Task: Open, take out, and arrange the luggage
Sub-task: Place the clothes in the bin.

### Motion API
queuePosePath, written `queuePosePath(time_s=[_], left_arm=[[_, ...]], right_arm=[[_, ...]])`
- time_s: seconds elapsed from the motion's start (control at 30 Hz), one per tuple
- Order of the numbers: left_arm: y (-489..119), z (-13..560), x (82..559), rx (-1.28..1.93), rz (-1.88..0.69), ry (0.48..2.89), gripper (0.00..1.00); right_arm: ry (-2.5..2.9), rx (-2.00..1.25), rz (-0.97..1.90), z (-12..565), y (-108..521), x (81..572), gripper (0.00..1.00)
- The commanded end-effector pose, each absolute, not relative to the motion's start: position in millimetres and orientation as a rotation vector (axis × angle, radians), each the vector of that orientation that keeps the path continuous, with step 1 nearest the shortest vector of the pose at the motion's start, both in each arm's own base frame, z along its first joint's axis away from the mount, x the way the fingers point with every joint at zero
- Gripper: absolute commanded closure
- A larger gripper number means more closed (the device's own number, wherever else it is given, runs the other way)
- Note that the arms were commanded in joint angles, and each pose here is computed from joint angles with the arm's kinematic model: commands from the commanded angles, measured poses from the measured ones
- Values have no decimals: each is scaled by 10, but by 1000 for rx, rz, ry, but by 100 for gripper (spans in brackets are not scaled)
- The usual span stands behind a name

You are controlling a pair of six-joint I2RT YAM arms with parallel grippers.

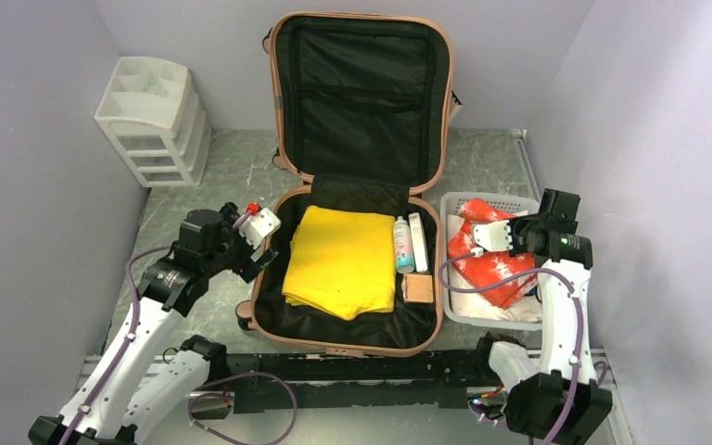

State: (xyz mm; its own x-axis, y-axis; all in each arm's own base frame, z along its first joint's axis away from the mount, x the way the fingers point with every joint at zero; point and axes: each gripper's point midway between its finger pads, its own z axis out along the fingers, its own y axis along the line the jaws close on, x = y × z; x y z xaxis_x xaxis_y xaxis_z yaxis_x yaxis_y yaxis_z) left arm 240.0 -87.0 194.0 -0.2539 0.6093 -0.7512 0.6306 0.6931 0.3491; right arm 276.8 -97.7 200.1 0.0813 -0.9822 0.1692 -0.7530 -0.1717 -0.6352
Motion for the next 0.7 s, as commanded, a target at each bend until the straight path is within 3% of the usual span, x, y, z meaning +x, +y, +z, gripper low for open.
queuePosePath(time_s=[0.0, 0.33, 0.67], left_arm=[[-916, 2028, 2441, 945, -47, 1891, 4], [-877, 2088, 2437, 922, -34, 1881, 4], [-817, 2129, 2433, 887, -35, 1863, 4]], right_arm=[[1369, -1997, -862, 2711, -577, 2752, 100], [1176, -1831, -1100, 3393, -405, 2429, 100], [1199, -2015, -954, 3608, -202, 1791, 100]])
